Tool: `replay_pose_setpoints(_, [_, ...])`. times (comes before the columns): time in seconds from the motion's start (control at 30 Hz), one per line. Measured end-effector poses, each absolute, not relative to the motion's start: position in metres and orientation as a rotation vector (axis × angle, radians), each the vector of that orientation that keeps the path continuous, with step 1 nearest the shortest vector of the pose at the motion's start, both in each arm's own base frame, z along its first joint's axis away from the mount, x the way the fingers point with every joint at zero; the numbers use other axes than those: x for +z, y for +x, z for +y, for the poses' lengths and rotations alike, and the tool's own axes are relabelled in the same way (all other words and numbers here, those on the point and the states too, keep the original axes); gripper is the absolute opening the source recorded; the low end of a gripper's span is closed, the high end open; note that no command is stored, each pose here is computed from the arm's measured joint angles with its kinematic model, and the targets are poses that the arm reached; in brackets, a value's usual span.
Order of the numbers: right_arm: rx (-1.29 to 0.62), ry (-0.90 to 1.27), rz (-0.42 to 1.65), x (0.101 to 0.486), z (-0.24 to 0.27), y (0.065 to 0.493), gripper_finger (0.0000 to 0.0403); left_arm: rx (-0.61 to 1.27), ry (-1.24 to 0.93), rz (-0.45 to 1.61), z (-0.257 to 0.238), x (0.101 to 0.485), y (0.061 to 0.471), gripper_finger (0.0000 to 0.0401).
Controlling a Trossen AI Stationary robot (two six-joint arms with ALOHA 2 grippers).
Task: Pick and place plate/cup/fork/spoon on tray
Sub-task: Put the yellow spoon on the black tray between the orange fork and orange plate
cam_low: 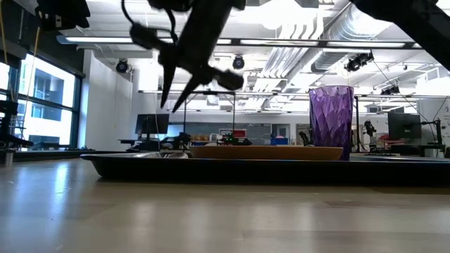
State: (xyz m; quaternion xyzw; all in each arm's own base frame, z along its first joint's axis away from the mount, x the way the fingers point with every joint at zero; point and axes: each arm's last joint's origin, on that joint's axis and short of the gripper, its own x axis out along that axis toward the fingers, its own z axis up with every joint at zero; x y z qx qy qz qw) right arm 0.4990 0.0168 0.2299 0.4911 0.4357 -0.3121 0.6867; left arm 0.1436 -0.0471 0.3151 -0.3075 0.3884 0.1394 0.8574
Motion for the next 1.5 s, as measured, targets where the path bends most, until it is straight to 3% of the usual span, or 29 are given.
replay_pose_setpoints(0.5, [-0.587, 0.957, 1.014, 0.229, 0.102, 0.491, 0.0071, 0.284, -0.651, 0.803, -0.045, 0.318, 0.137, 0.0076])
replay_pose_setpoints(0.77, [-0.510, 1.019, 0.953, 0.207, 0.106, 0.511, 0.0071, 0.287, -0.652, 0.801, -0.044, 0.318, 0.137, 0.0076])
replay_pose_setpoints(1.13, [-0.567, 1.071, 1.015, 0.181, 0.108, 0.514, 0.0071, 0.293, -0.662, 0.800, -0.044, 0.318, 0.137, 0.0076])
replay_pose_setpoints(1.37, [-0.554, 1.081, 1.018, 0.182, 0.114, 0.513, 0.0071, 0.296, -0.667, 0.800, -0.044, 0.318, 0.137, 0.0076])
replay_pose_setpoints(1.5, [-0.554, 1.051, 0.997, 0.201, 0.120, 0.505, 0.0071, 0.289, -0.652, 0.802, -0.044, 0.318, 0.137, 0.0076])
